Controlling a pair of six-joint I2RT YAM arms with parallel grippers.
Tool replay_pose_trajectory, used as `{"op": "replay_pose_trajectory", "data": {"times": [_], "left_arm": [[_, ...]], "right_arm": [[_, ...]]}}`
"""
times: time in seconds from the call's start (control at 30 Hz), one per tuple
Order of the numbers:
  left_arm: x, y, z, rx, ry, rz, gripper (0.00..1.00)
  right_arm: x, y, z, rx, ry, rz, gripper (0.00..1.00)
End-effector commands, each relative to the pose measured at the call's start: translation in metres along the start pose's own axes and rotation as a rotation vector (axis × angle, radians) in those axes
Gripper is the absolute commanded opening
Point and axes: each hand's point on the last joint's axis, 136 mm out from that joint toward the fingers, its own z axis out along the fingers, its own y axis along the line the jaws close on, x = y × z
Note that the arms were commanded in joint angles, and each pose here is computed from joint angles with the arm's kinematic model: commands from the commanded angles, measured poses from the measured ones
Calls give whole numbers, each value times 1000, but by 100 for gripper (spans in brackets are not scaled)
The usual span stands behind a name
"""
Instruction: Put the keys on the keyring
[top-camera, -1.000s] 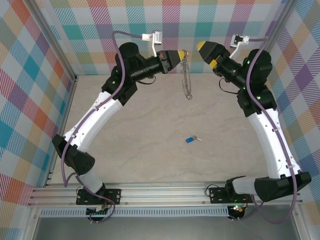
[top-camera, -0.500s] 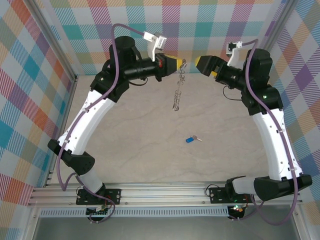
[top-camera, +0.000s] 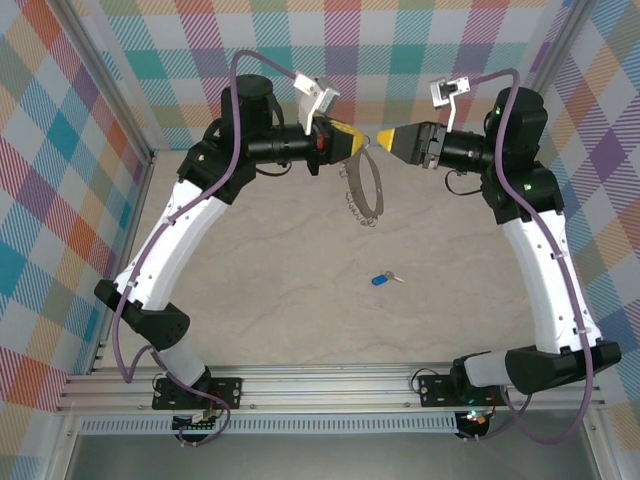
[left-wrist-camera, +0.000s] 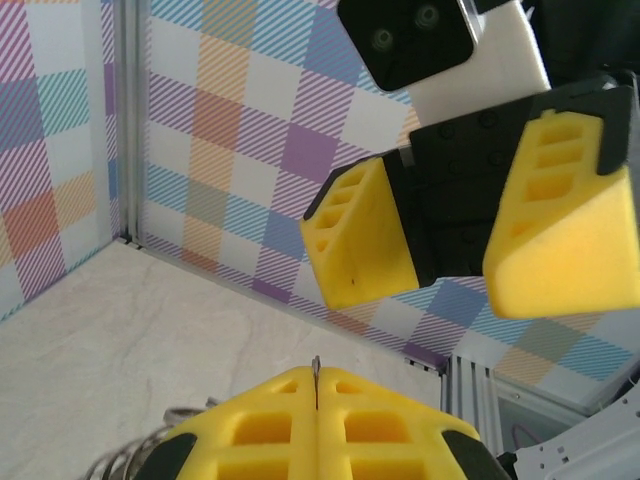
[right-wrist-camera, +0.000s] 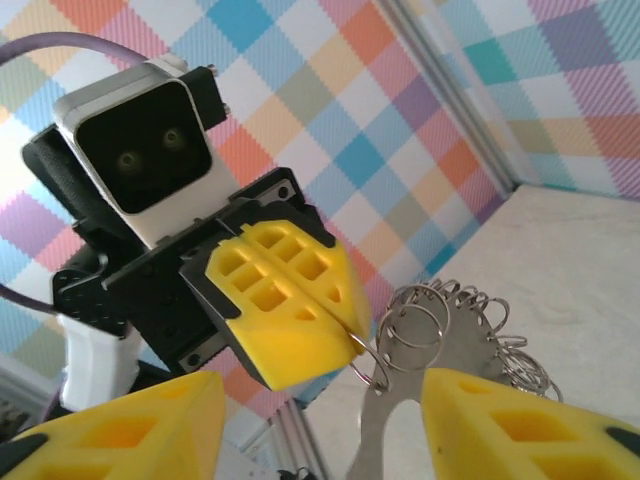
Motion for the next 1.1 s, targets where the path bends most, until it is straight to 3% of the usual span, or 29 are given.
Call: {"op": "replay_pose_trajectory", "data": {"times": [0.0, 0.53, 1.07], "left_arm": [[-20, -17, -12, 54, -50, 62, 0], [-25, -18, -4, 102, -57, 29, 0], [-31, -14, 3, 114, -81, -4, 0]], "right_arm": [[-3, 15, 2, -99, 30, -36, 48], [1, -1, 10, -108, 43, -6, 45], [11, -5, 12, -128, 72, 7, 29]]}}
